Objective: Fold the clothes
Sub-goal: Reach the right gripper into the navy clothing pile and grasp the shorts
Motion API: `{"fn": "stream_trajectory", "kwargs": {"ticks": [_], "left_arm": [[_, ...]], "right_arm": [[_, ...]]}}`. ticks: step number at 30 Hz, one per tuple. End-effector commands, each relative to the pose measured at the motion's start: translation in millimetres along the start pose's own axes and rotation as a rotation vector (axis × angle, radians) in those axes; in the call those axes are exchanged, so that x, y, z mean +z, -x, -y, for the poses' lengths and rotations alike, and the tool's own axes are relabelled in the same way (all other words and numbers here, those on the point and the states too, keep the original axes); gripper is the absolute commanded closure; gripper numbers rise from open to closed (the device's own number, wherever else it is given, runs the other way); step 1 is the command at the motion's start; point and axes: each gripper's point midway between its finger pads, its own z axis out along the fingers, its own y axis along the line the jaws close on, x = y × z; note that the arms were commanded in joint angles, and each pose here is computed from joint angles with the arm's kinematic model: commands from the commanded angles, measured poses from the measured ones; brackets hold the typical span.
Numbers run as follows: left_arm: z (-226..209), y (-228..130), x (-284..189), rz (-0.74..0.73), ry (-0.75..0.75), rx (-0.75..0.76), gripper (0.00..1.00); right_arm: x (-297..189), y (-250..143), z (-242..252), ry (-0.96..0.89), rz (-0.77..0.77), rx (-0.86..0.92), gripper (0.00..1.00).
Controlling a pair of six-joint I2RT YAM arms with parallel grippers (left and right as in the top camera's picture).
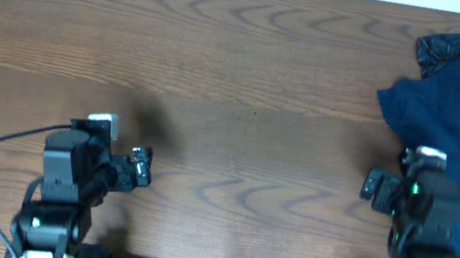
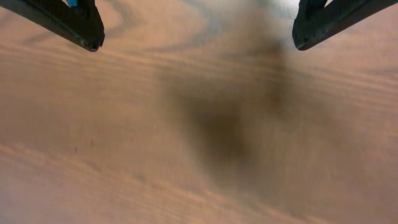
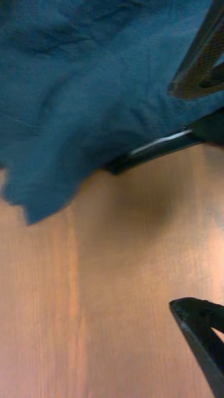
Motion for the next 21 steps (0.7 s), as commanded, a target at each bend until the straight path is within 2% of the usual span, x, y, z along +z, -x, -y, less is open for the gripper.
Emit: {"fn": "stream_trajectory", "kwargs": {"ticks": [1,3,6,10,15,21], "left_arm": [[8,3,-1,-0.061,-0.028,-0.025,0.02],[9,-5,3,-0.109,-0.038,-0.058,0.02],[7,-11,6,-0.144,-0.029,-0.072,0.02],[7,-11,6,-0.141,-0.029,-0.074,0.02],[8,-8,7,-0.130,-0.032,-0.071,0.02],[9,-2,7,-0.105,-0.037,-0.064,0.02]], "right_arm": [[7,13,-2,0.004,-0.083,0.014,0.01],[15,15,-4,0.005,-0.139,0.005,0.01],[26,7,10,-0.088,-0.199,0.026,0.01],[38,-16,50,-0.324,-0.295,0.118,0.01],[54,-49,73,-0.410,-0.449,0.135,0.01],[65,-78,93,-0.476,-0.581,0.143,0.12]]}}
